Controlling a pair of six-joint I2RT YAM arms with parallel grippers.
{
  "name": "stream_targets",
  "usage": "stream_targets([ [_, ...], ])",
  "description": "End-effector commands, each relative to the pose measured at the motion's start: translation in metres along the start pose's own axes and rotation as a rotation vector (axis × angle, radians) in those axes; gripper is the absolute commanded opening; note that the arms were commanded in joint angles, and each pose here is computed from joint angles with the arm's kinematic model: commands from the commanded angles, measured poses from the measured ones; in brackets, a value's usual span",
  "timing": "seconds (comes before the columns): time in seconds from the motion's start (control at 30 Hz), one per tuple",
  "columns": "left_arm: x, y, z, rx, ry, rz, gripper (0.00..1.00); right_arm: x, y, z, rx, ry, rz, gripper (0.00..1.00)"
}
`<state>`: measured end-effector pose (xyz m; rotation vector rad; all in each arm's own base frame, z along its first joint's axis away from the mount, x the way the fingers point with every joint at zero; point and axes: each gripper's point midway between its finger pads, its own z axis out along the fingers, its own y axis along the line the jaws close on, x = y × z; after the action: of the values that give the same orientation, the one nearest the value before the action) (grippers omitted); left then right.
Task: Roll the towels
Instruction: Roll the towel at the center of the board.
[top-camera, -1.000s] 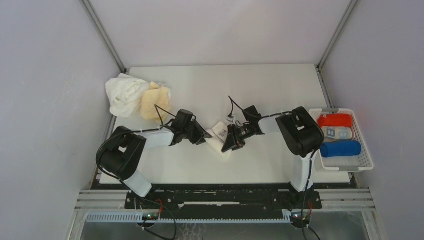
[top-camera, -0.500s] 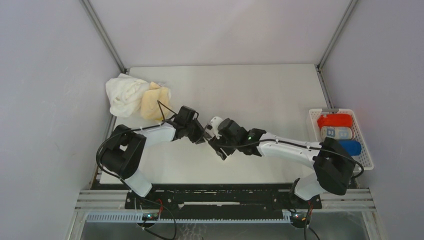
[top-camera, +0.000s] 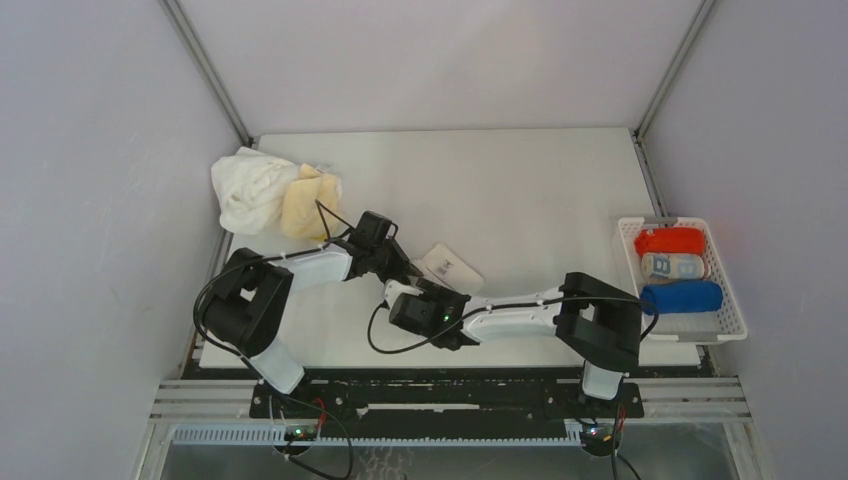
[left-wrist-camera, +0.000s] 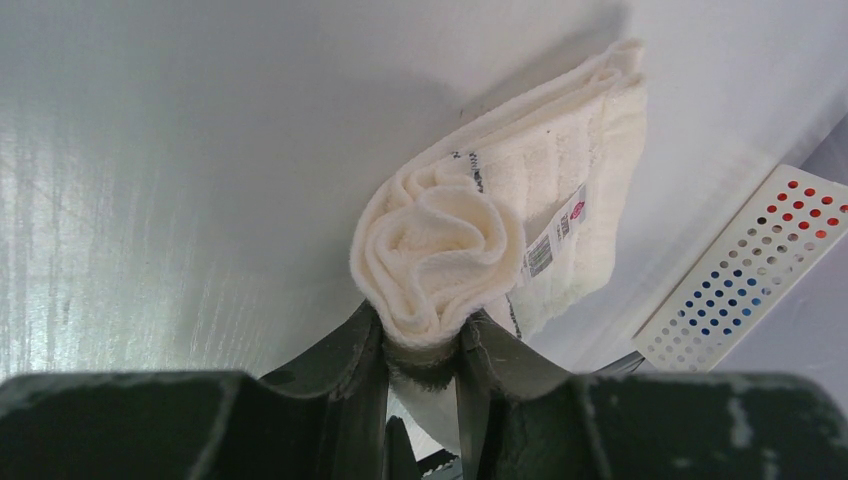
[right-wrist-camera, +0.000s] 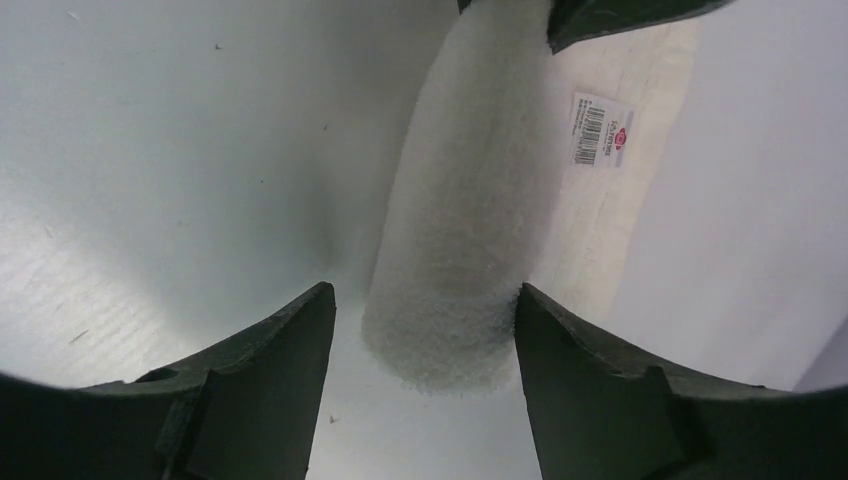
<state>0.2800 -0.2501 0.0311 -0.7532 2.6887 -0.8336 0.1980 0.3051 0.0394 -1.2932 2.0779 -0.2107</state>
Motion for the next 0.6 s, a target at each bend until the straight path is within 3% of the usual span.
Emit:
stream_targets([
  [0.0,0.007,0.015,0.002,-0.071,0.025,0.027,0.30,-0.015,-0.011,0.000,0.152,-0.026,-0.065,0.64],
  [0.23,0.009,0.015,0.004,-0.069,0.036,0.024,0.31,0.001,0.002,0.015,0.219,0.041,-0.213,0.57],
  [0.4,0.010,0.012,0.001,-0.048,0.036,0.021,0.33,0.006,0.009,0.021,0.112,0.052,-0.154,0.42],
  [0.57,0.011,0.001,-0.006,0.019,0.051,0.005,0.52,0.008,0.016,0.024,-0.121,0.037,-0.028,0.37],
])
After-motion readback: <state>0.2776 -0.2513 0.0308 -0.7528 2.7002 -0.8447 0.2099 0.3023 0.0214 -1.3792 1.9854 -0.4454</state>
